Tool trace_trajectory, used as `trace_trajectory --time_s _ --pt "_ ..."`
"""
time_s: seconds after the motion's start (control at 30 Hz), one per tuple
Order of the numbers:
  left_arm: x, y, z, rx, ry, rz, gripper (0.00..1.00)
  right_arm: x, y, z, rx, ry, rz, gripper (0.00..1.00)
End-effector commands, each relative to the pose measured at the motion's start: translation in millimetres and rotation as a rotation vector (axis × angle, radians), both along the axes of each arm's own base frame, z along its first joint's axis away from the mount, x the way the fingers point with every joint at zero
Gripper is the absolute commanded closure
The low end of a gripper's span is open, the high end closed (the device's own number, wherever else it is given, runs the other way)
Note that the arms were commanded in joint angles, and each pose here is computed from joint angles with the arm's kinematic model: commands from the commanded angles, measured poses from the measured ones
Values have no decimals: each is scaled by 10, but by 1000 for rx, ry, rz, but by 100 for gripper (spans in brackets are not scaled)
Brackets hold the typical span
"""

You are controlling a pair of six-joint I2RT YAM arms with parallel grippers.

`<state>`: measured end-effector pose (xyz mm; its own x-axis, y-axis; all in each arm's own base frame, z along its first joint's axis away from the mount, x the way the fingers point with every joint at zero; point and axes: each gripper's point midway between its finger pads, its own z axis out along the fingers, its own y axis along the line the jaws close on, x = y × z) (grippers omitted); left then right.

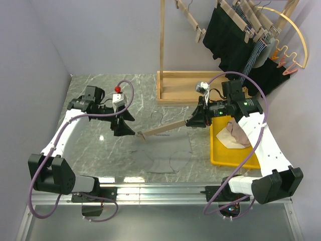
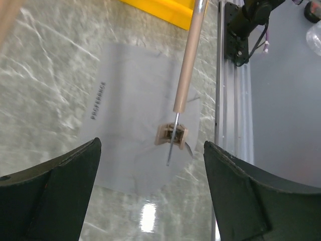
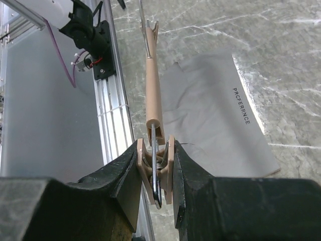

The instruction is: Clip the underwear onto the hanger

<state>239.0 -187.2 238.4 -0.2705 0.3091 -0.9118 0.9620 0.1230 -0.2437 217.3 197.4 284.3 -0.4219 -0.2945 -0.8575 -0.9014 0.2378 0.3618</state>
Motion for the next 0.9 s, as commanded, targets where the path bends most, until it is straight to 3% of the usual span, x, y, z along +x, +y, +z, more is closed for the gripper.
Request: trace_trajectory --time_s 0.0,0.7,0.87 --pt "-80 -4 -18 -23 -20 4 11 -53 74 207 26 -69 53 100" --pt "-517 -230 -308 7 26 -126 19 -152 115 260 19 -115 80 100" --pt "-517 -221 -369 17 37 -121 27 -164 123 262 16 -121 85 100"
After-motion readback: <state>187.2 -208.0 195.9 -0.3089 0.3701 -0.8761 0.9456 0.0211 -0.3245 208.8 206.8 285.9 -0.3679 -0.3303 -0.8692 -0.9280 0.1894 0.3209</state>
